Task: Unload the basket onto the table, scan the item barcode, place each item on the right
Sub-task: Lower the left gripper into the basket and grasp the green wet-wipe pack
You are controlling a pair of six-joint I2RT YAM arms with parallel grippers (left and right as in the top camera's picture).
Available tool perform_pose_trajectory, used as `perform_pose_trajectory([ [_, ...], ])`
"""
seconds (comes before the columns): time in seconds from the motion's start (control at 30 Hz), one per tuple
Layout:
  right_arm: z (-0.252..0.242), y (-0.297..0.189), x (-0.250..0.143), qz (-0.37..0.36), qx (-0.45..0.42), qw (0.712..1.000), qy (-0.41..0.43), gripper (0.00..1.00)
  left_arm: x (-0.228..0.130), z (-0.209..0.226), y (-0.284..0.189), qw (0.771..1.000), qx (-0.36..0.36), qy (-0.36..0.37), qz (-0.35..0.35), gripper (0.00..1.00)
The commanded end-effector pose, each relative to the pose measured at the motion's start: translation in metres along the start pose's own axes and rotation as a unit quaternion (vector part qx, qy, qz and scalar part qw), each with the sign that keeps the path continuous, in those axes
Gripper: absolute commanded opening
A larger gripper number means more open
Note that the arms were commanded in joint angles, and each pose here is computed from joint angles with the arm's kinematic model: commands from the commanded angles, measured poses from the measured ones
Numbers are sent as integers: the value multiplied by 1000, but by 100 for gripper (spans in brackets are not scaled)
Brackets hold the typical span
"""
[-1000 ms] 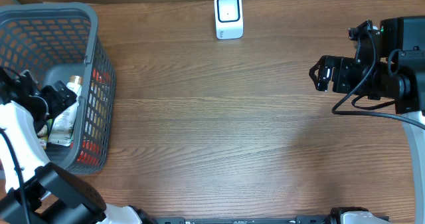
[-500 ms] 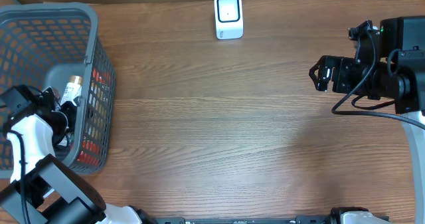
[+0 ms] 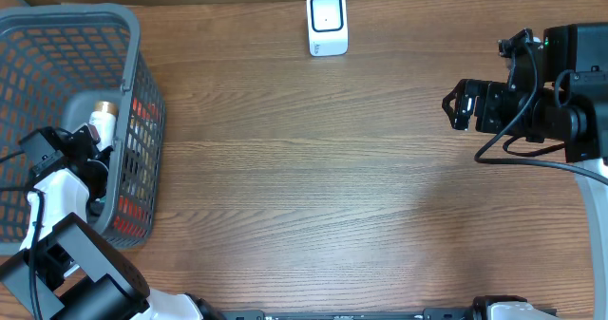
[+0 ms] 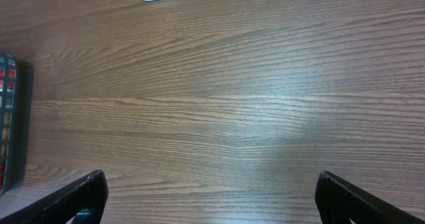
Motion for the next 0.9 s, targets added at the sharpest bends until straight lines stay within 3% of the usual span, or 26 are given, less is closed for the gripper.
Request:
perform_pose_trajectory([
  [0.0, 1, -2, 0, -6, -1, 1000, -6, 100, -33, 9, 25, 997, 21, -20, 69, 22],
  [0.07, 1, -2, 0, -6, -1, 1000, -6, 100, -30, 9, 23, 997, 22, -27, 66, 6],
  [0.1, 1, -2, 0, -6, -1, 1000, -6, 100, -28, 9, 21, 997, 22, -32, 65, 4],
  [0.37, 1, -2, 0, -6, -1, 1000, -5, 100, 23, 0, -26, 997, 31, -52, 52, 4],
  [0.57, 1, -2, -1, -5, -1, 1000, -5, 100, 58, 10, -83, 984, 147, -89, 41, 4],
  [0.7, 1, -2, -1, -5, -1, 1000, -5, 100, 61, 19, -96, 974, 201, -97, 39, 4],
  [0.87, 1, -2, -1, -5, -1, 1000, -5, 100, 54, 22, -90, 970, 209, -114, 47, 4],
])
Point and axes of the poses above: each gripper's point midway between its finger pads, its own y axis out along the fingers, its own z axis along the line the jaws close on, x = y × z, the point moved 6 cm from there along -y, back along the fingers, and after that the axes turned 2 degrees about y, right-handed, at the moved point
